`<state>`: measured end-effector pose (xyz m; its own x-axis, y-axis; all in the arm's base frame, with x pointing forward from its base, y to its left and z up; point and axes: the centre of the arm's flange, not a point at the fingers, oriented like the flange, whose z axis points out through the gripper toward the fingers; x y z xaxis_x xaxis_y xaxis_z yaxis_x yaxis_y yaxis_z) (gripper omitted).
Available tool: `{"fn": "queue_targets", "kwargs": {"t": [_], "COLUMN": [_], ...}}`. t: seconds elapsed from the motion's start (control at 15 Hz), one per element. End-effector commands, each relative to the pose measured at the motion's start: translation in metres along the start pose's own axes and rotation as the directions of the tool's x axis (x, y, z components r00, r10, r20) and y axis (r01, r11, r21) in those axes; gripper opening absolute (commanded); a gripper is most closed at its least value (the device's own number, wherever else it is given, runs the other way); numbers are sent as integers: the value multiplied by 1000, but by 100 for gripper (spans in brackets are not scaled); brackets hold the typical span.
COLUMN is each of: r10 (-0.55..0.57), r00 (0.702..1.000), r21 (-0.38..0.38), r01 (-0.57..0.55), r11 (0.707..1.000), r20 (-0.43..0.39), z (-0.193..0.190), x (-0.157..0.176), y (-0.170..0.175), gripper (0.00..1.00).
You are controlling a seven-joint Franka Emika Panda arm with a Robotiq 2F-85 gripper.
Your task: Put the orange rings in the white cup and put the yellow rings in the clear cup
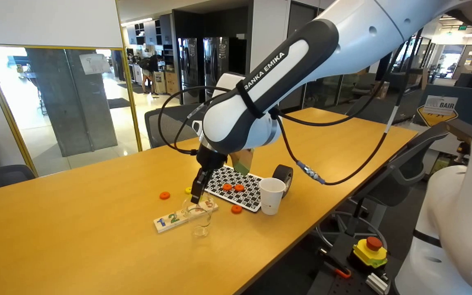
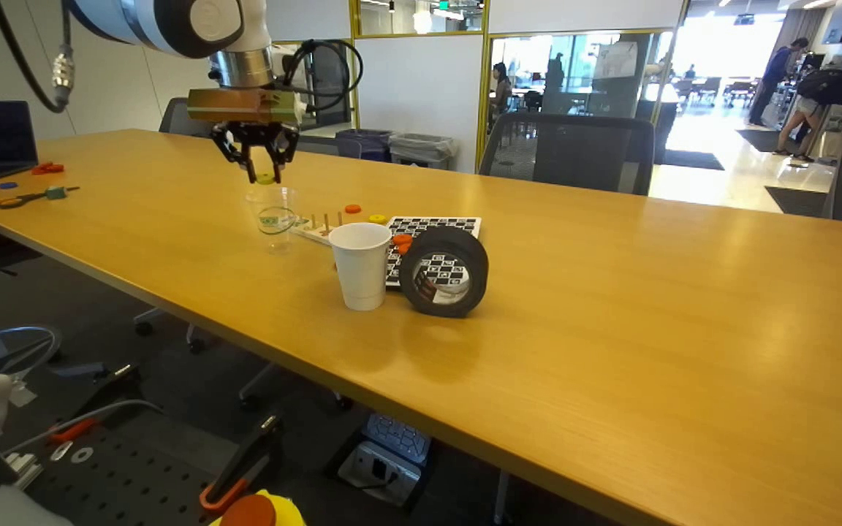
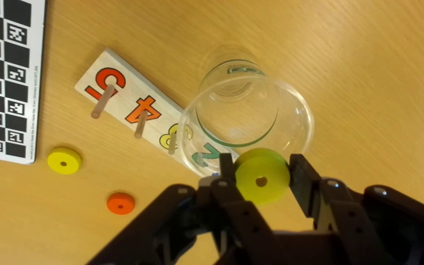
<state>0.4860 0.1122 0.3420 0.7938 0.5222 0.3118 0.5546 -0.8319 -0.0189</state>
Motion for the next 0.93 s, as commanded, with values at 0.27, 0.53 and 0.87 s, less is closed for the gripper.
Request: {"fn": "queue_targets", "kwargs": {"t": [0.27, 0.53, 0.87], "r10": [46, 117, 181], "r00": [998, 990, 979], "r21": [-17, -59, -169], "r01": [-46, -113, -164], "r11": [999, 992, 972], "r20": [46, 77, 93], "z": [3, -11, -35], "x": [4, -13, -46], "y": [23, 28, 44], "gripper": [89, 100, 100]}}
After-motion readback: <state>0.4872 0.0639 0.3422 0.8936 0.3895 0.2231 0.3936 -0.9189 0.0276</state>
